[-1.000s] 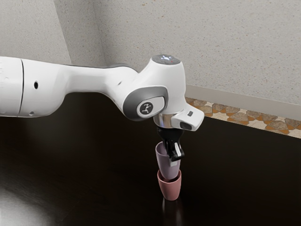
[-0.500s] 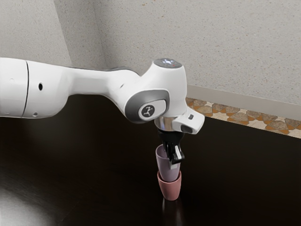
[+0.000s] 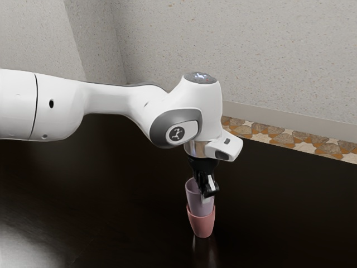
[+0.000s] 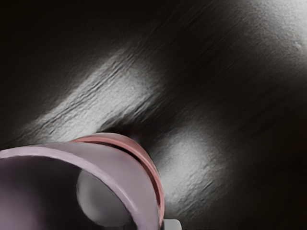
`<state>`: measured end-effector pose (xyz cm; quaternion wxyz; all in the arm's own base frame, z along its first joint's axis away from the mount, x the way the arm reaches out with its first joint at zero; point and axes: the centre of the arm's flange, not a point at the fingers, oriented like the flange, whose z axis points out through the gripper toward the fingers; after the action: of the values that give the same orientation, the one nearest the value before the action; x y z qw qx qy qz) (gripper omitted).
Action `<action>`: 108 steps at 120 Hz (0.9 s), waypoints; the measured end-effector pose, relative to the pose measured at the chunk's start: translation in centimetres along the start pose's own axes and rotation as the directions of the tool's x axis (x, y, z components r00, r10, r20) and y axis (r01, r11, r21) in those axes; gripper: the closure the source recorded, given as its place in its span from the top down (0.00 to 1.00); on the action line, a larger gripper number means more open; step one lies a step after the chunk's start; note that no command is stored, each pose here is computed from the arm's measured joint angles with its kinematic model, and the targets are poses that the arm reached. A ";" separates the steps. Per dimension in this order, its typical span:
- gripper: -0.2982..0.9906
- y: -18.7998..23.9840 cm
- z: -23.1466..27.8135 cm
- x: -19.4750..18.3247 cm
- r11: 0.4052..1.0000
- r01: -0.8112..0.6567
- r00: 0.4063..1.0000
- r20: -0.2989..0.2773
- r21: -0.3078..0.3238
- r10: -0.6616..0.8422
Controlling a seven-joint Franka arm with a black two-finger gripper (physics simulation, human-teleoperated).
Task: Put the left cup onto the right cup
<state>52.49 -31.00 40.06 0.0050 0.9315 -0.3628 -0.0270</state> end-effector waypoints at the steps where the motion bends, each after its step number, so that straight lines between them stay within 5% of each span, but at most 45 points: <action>1: 0.21 0.0 0.0 0.0 1.000 0.000 1.000 0.000 0.000 0.000; 61: 0.64 0.4 0.1 0.1 1.000 -0.005 1.000 -0.003 -0.005 0.005; 108: 0.75 0.4 -0.6 0.1 1.000 -0.004 1.000 -0.016 -0.002 0.004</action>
<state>52.26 -31.37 40.66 0.0087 0.9310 -0.3644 -0.0198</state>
